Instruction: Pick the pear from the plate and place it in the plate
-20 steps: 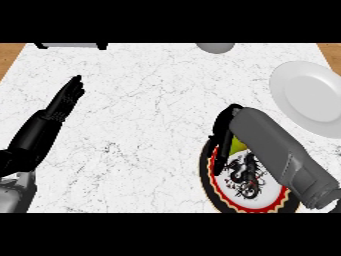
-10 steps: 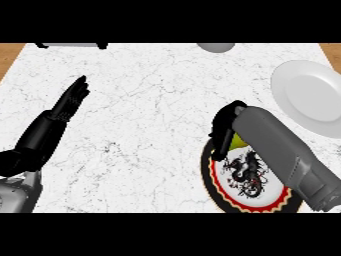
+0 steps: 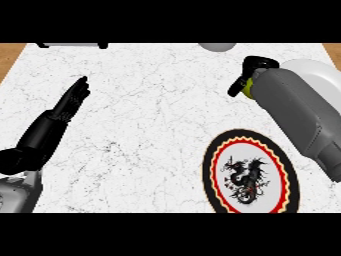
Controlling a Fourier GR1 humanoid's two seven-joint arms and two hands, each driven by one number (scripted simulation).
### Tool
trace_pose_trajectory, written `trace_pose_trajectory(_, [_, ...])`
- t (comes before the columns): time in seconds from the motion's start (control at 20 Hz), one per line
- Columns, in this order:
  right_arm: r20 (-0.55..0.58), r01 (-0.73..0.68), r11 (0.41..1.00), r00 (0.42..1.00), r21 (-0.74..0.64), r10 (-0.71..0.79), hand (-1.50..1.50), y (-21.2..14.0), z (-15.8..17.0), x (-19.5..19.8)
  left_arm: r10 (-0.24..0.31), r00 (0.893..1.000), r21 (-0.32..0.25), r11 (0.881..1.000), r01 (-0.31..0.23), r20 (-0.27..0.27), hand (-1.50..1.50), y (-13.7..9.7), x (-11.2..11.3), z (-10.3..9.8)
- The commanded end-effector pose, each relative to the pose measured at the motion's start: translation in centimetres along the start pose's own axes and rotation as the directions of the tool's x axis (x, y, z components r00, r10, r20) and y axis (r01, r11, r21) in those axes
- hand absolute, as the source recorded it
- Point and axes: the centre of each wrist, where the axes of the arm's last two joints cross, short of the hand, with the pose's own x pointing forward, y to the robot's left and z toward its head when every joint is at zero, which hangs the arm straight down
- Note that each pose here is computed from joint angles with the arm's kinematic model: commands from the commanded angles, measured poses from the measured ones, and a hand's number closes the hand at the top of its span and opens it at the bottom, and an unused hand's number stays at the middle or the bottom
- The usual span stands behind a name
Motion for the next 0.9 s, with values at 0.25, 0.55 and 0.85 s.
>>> trace_pose_trajectory(0.25, [-0.181,0.241,0.754,0.885,-0.611,-0.429,1.50,-2.2,5.8,8.0,0.005,0.999,-0.051,0.999,-0.002,0.049,0.00,-0.7,1.4,-1.0])
trace_pose_trajectory(0.55, [-0.194,0.231,0.625,0.822,-0.746,-0.535,1.50,-1.7,6.1,9.8,0.002,1.000,-0.022,1.000,-0.001,0.024,0.00,0.0,-0.4,-1.0])
trace_pose_trajectory(0.85, [-0.270,0.127,0.566,0.781,-0.815,-0.563,1.50,-3.4,4.5,7.4,-0.001,1.000,-0.026,1.000,0.001,0.030,0.00,0.7,1.0,-0.9])
